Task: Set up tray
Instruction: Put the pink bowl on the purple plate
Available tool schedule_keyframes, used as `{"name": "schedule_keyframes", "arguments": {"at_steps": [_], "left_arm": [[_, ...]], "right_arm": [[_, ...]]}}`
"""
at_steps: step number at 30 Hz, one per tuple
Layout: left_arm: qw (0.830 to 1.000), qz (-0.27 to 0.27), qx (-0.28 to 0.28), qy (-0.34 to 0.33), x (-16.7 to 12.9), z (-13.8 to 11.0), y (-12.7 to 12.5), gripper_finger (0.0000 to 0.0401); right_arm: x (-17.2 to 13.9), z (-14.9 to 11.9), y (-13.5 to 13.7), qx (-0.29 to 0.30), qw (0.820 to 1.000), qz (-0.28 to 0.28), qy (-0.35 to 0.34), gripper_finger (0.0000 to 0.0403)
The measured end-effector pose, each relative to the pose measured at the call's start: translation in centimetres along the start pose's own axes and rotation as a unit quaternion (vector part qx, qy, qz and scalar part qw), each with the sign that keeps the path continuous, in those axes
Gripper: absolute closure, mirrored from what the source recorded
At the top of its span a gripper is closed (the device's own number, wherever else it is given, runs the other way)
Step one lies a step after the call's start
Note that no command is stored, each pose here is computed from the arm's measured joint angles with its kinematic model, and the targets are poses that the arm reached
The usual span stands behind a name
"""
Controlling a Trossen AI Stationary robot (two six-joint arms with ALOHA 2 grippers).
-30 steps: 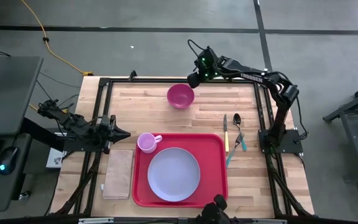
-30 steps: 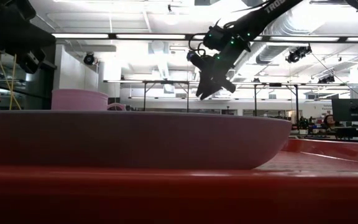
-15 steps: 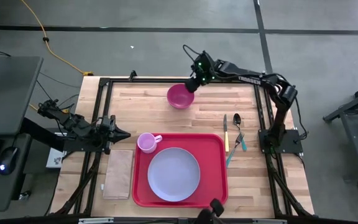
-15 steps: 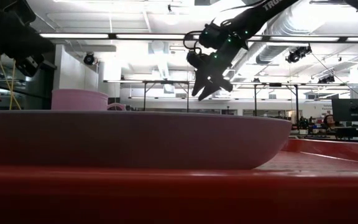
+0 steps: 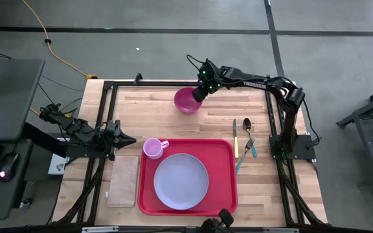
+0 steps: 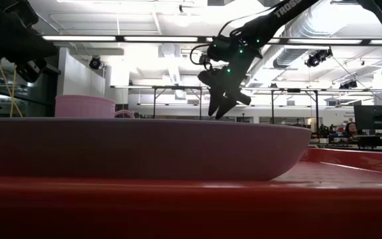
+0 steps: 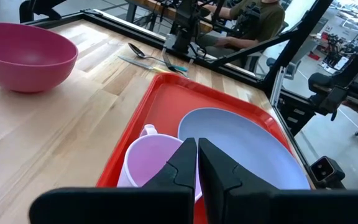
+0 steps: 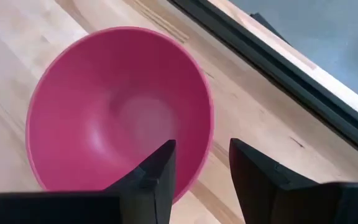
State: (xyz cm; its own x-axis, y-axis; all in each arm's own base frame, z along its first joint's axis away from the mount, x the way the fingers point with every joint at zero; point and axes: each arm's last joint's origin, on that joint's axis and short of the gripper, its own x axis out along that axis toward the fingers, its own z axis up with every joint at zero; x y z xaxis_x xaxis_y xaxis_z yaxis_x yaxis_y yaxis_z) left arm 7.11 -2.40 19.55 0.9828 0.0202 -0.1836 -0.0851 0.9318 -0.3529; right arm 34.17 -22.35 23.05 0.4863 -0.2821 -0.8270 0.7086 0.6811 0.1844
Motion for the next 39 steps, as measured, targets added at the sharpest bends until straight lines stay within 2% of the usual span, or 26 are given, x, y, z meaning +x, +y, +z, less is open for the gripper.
{"name": "schedule_keyframes", "arguments": {"at_steps": [10,19,27,39], "left_arm": [[1.000,0.000,-0.001,-0.001,0.0,0.0,0.0,0.0357],[1.000,0.000,-0.001,-0.002,0.0,0.0,0.0,0.0357],[1.000,0.001,0.001,0.000,0.0,0.0,0.0,0.0357],[1.000,0.004,0.003,0.007,0.0,-0.2,0.1,0.0357]], "right_arm": [[1.9,-0.9,-0.2,0.003,0.999,0.003,0.041,0.0276],[2.1,-0.6,-0.4,0.004,1.000,0.001,0.030,0.0276],[4.2,-1.3,-0.6,0.005,0.998,-0.004,0.055,0.0276],[4.3,-1.1,-0.6,0.005,0.999,-0.003,0.040,0.0277]]}}
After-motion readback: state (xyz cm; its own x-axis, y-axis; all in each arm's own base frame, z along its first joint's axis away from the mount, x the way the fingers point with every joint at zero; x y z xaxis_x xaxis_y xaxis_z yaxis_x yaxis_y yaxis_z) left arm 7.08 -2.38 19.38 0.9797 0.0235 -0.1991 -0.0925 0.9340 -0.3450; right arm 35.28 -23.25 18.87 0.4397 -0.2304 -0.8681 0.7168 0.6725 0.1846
